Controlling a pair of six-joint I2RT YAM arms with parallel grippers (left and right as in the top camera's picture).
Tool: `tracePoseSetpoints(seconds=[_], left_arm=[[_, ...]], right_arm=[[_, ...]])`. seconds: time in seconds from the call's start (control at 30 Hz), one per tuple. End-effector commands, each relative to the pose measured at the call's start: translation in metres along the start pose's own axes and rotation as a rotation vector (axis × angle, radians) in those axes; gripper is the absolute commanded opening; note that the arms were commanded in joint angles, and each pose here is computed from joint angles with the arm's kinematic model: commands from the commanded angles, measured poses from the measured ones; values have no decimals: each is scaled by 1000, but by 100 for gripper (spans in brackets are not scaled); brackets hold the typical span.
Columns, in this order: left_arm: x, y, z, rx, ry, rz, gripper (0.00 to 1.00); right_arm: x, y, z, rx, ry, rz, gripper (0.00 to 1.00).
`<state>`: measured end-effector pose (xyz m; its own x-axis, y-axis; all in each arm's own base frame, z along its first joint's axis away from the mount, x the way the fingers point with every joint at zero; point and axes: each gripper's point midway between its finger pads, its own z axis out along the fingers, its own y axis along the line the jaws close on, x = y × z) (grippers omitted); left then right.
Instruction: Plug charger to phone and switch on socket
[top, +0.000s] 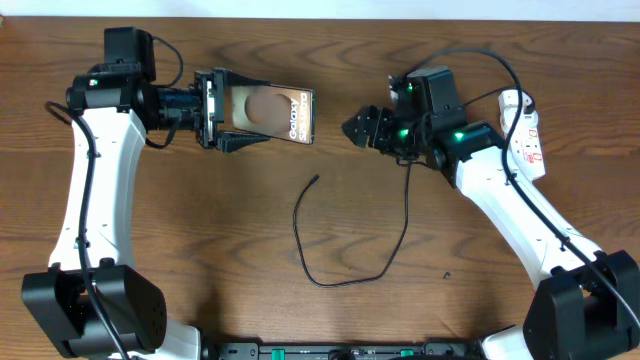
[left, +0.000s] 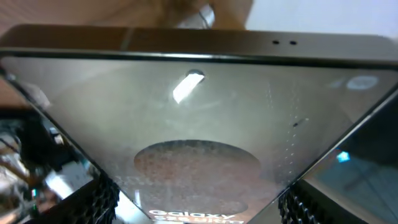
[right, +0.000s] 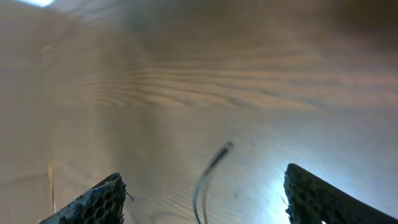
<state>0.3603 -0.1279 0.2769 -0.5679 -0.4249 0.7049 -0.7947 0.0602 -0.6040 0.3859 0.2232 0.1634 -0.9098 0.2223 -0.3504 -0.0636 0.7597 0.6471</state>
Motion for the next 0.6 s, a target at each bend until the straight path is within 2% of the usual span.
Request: tracePoseSetpoints(seconds=[0.0, 0.1, 0.17, 0.57], left_arm=[[-27, 3, -10, -47, -211, 24, 43], [-54, 11, -19, -98, -371, 22, 42], [-60, 13, -22, -112, -414, 21, 42], [-63, 14, -23, -111, -431, -5, 42]], right_arm=[[1, 32, -5, -166, 27, -198, 79], [-2, 50, -8, -255, 11, -276, 80], [-4, 58, -8, -276, -8, -300, 80], [3, 116, 1, -389, -96, -457, 82]])
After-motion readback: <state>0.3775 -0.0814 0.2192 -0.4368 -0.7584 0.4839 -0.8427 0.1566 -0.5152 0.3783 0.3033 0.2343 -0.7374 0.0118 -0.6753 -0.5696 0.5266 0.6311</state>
